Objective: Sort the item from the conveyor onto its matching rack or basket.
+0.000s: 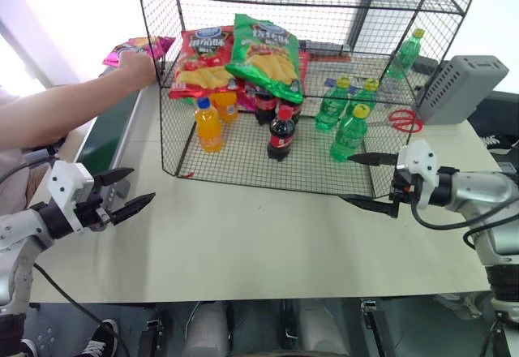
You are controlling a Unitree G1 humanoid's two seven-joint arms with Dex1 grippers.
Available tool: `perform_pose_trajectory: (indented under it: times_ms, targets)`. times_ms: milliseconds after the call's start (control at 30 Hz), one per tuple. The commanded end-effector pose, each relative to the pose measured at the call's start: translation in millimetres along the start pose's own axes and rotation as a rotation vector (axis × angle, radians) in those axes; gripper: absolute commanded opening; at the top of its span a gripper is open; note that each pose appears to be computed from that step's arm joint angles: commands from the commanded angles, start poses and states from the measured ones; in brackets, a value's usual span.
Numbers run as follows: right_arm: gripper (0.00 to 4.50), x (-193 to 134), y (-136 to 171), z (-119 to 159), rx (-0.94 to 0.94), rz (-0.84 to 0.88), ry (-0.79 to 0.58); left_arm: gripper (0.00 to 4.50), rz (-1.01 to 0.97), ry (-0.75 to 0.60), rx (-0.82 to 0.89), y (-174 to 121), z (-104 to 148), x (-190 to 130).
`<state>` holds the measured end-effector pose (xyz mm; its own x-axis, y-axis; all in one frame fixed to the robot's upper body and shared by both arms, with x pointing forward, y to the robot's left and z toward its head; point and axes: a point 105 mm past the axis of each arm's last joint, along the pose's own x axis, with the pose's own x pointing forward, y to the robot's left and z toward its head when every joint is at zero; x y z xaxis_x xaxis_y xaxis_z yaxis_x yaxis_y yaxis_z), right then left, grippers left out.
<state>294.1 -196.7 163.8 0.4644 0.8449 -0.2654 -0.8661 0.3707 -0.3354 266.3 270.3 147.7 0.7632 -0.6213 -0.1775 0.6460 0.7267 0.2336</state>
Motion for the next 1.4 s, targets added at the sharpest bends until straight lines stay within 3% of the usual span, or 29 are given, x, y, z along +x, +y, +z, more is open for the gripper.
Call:
perform_pose_trajectory:
  times_ms: [33, 233, 467, 700, 867, 1233, 1400]
  targets:
    - [4.42, 1.2, -0.4, 6.8, -0.034, 0.011, -0.017, 3.92, 0.008, -0.017, 0.02, 1.7, 12.2, -6.5]
    - [4.42, 16.5, 11.3, 15.4, -0.019, 0.054, -0.074, 3.92, 0.009, -0.015, -0.025, 1.0, 12.7, -18.5]
    - [4.42, 46.1, 34.5, 35.7, 0.062, 0.15, -0.203, 3.92, 0.157, -0.064, 0.109, 15.3, 23.2, -39.2]
    - [4.42, 87.7, 63.1, 60.8, 0.186, 0.253, -0.357, 3.92, 0.301, 0.083, 0.304, 24.4, 9.8, -68.9]
    - [4.42, 106.3, 71.6, 79.9, 0.281, 0.334, -0.489, 3.92, 0.357, 0.298, 0.651, 24.0, -8.5, -109.0]
    - [4.42, 118.2, 85.6, 74.7, 0.253, 0.398, -0.46, 3.92, 0.381, 0.526, 0.929, 8.5, -35.4, -162.8]
    - [4.42, 119.8, 89.0, 72.1, 0.241, 0.429, -0.444, 3.92, 0.397, 0.56, 1.018, 16.5, -44.1, -165.4]
